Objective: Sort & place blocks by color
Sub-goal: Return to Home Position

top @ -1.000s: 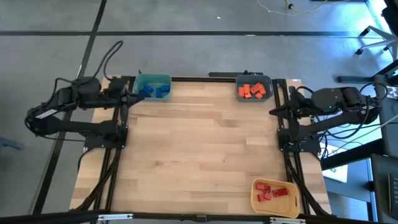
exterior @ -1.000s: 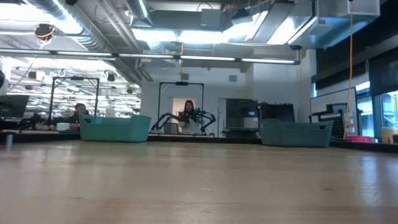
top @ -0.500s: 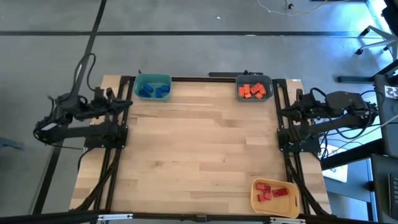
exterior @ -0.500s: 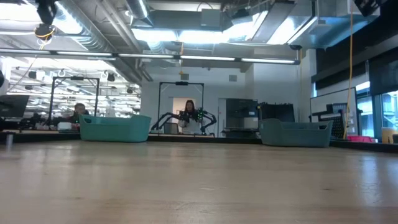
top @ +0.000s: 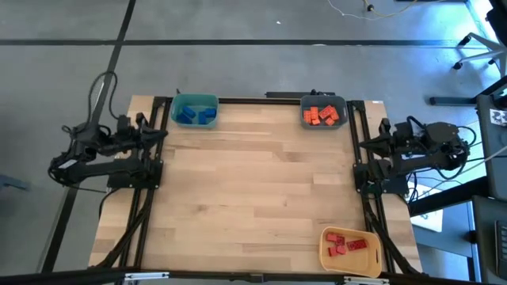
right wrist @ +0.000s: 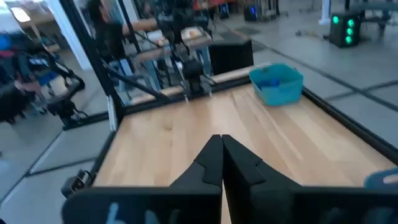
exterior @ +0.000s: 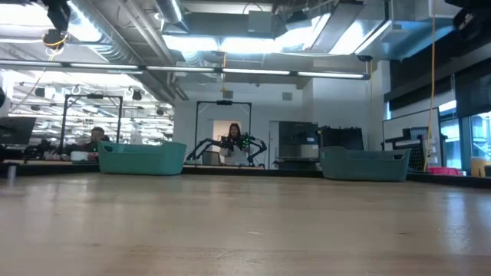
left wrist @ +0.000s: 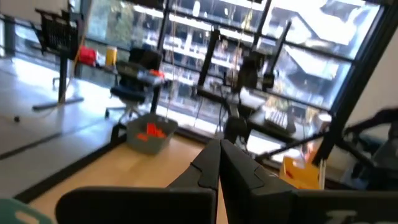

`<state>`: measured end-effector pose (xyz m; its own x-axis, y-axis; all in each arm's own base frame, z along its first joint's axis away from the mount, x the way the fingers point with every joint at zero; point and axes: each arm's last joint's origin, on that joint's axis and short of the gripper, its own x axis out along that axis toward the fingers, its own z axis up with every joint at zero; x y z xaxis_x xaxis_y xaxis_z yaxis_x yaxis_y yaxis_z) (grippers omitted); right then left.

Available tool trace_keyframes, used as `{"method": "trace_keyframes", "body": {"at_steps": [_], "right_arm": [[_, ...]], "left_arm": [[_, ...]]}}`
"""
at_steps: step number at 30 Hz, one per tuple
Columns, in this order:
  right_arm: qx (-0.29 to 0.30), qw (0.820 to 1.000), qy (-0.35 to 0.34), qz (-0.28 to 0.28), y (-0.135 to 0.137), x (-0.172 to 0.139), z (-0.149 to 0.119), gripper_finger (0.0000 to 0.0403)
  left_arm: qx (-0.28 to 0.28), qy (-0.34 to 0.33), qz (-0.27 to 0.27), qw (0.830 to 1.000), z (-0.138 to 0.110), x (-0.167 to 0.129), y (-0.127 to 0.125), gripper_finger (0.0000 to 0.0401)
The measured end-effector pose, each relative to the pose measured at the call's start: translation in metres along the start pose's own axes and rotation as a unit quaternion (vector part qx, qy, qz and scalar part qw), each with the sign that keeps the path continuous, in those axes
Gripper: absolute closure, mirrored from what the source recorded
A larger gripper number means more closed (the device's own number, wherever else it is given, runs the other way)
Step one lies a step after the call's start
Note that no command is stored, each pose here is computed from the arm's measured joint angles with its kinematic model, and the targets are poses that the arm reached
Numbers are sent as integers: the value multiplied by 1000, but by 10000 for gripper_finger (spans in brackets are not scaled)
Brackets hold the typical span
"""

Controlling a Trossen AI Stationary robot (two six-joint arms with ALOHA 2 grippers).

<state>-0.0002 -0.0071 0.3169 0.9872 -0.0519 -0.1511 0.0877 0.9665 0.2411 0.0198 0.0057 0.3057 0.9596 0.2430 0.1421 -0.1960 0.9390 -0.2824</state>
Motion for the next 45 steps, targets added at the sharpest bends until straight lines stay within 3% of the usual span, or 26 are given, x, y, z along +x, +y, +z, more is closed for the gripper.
{"method": "trace_keyframes", "body": {"at_steps": [4, 11, 17, 24, 33, 37, 45], "right_arm": [[-8, 999, -39, 22, -4, -10, -8, 403], [-43, 997, -44, 56, -2, -13, -4, 403], [-66, 993, -69, 74, 2, -1, -6, 403], [-119, 979, -131, 103, 8, 36, -22, 403], [-122, 973, -133, 143, 9, 76, -62, 403], [-122, 973, -135, 145, 7, 88, -79, 403], [-125, 971, -145, 146, 3, 106, -110, 403]], "left_arm": [[-1, -1, 1, 1000, 0, 0, 0, 398], [-1, -8, -2, 1000, 1, 0, 0, 398], [19, -50, -49, 997, -9, 14, -1, 399], [20, -72, -71, 995, -55, 40, 9, 400], [6, -74, -126, 989, -114, 54, 22, 400], [2, -25, -103, 994, -124, 56, 25, 399], [62, -20, -103, 993, -126, 56, 25, 398]]}}
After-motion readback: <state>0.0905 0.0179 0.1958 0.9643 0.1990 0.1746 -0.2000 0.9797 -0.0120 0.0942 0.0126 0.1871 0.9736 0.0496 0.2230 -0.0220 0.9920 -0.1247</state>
